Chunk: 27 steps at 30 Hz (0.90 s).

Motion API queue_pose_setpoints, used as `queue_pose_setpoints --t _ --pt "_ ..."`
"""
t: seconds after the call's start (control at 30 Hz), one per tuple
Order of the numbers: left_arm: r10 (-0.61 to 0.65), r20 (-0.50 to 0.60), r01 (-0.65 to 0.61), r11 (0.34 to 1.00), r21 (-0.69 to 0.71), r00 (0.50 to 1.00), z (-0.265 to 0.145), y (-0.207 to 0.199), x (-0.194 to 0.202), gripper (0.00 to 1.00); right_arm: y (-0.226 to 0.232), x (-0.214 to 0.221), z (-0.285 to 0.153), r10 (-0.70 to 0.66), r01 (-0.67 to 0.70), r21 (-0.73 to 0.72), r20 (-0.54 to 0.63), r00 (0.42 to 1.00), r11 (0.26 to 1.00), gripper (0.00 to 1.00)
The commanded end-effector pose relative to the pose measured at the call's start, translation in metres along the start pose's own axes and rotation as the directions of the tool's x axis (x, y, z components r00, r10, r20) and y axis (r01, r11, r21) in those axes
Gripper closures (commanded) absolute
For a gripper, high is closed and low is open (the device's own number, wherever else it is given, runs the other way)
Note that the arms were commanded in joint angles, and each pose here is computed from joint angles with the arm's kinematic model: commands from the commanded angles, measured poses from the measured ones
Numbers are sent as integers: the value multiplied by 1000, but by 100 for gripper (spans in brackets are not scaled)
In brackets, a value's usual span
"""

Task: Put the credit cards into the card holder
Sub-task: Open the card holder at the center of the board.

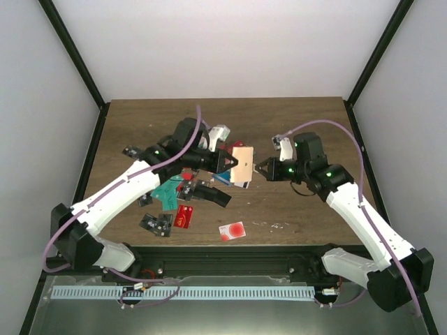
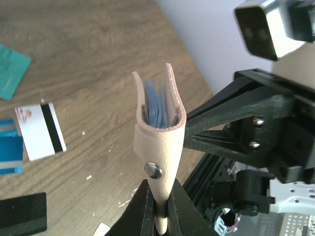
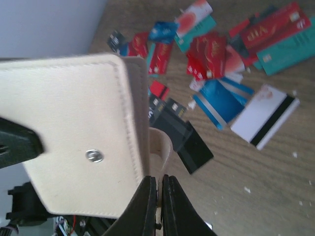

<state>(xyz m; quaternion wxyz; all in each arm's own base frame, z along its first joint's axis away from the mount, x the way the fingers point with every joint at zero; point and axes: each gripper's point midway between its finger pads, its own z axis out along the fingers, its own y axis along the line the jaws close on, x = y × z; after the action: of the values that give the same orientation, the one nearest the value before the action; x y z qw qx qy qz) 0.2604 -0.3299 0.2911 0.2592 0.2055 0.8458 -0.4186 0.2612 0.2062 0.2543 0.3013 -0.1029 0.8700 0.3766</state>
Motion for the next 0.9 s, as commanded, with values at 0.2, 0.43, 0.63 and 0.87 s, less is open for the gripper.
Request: queue_pose_setpoints --t 0.2,0.43,0.63,0.87 --pt "-167 -194 182 981 63 967 89 59 78 96 -36 69 27 255 -250 51 -158 954 967 99" --pt "-243 -301 251 968 -14 922 132 100 115 89 -54 88 38 302 -281 124 -219 928 952 99" --pt "-258 -322 238 966 -99 911 140 121 130 59 -62 94 35 298 -262 172 -235 925 949 99" --pt "-231 -308 188 969 -161 923 132 127 128 34 -64 100 32 301 -261 182 -244 922 948 99"
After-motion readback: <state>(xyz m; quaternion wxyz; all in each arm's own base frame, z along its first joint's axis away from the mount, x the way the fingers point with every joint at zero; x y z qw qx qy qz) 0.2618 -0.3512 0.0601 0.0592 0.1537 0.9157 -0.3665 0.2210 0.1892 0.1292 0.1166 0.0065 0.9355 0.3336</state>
